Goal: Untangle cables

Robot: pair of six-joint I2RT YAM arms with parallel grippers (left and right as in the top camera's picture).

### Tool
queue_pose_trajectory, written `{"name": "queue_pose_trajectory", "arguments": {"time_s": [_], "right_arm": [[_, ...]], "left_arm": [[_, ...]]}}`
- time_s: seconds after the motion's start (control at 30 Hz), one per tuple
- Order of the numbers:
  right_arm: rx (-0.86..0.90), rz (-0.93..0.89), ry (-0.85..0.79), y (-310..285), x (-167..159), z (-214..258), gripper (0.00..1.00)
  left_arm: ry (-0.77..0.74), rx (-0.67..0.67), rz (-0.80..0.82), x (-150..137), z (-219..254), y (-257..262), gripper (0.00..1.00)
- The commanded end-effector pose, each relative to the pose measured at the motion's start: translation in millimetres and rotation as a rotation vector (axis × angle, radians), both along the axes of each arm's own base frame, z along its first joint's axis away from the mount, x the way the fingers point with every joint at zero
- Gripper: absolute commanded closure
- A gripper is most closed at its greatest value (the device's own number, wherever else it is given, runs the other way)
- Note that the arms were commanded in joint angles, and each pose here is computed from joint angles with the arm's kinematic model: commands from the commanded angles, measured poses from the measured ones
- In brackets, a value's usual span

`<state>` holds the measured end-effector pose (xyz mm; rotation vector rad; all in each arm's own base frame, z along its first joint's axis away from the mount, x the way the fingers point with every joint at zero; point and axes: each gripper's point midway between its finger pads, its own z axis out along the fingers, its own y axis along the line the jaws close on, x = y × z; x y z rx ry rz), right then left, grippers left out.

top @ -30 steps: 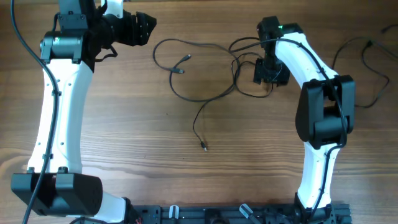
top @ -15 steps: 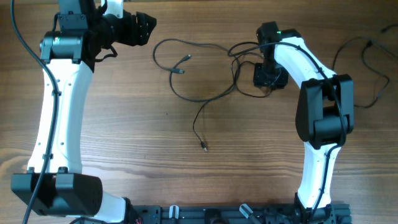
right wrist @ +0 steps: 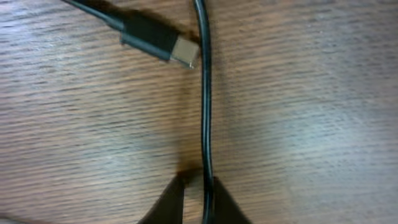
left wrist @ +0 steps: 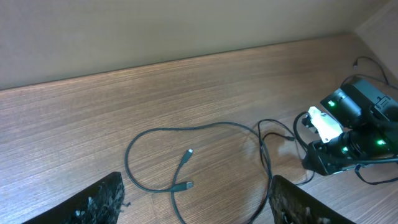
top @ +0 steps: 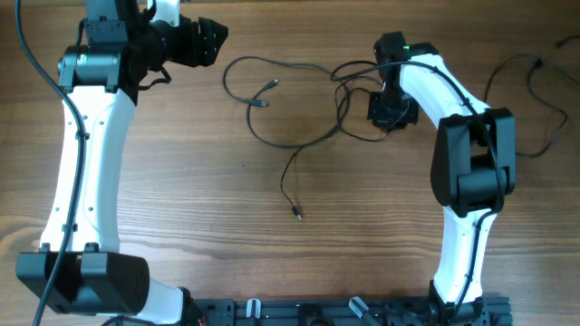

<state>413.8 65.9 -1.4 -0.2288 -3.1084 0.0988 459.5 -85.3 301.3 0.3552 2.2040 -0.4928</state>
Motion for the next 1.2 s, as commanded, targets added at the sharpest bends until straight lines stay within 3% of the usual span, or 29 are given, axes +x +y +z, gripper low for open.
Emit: {"name": "queue_pose_trajectory", "arguments": {"time_s": [0.0, 0.37, 0.57, 1.17], "right_arm": [[0.093, 0.015, 0.010, 15, -1, -8, 0.95], [0.543, 0.179, -0.137, 93, 31, 16, 0.95], [0.664, 0.256, -0.248, 113, 47, 48, 0.95], [0.697, 0.462, -0.615, 124, 72, 195, 0.96]], "left_arm": [[-0.029, -0.012, -0.003, -7, 14, 1, 0.24], [-0.026, -0.012, -0.002, -7, 13, 2, 0.23], [-0.026, -0.012, -0.002, -7, 14, 2, 0.23], [-0.025, -0.012, -0.003, -7, 13, 2, 0.23]]}}
